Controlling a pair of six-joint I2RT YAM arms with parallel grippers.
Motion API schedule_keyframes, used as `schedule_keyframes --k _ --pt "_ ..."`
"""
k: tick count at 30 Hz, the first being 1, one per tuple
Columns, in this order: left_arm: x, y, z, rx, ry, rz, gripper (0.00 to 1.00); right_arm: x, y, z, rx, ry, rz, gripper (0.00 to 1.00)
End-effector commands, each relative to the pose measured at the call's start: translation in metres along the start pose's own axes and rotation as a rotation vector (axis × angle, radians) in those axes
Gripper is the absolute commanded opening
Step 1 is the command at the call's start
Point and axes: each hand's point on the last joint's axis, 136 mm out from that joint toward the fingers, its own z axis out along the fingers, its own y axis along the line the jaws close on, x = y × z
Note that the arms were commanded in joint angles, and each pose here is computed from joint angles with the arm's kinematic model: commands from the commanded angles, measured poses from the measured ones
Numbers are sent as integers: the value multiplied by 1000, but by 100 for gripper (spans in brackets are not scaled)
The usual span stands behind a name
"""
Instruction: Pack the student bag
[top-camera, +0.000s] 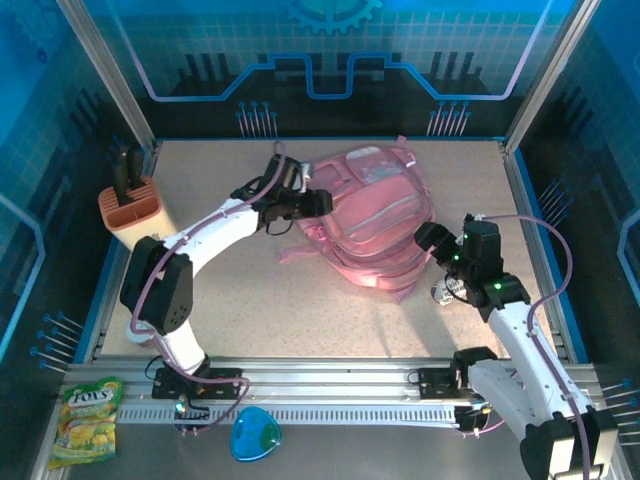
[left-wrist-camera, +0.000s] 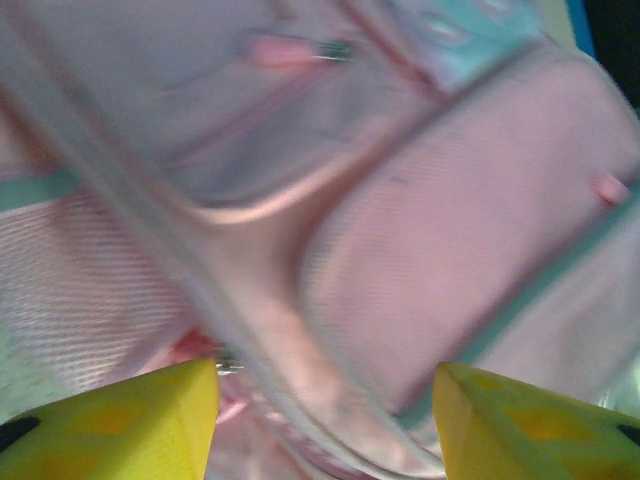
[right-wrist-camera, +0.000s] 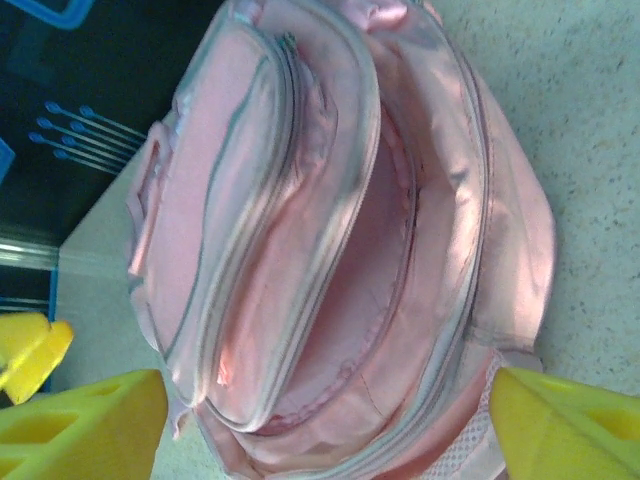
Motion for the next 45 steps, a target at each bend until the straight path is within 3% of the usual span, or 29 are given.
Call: schedule_keyframes --k 1,7,12,18,29,36,45 --pt "2 16 8 71 40 -239 60 0 15 -1 -41 11 -33 88" --pt "1 25 33 157 93 -373 61 4 19 4 -45 35 -36 94" --pt "2 29 50 169 114 -415 54 8 22 5 -57 44 -41 95" --pt "6 32 62 184 140 -418 46 10 24 10 -63 59 -43 94" --pt "11 21 72 265 208 -384 45 24 32 27 -105 135 -50 89" --pt "9 20 70 263 202 -386 28 31 36 38 -114 189 -62 81" --pt "2 16 40 270 137 -397 6 46 29 62 -60 284 -90 63"
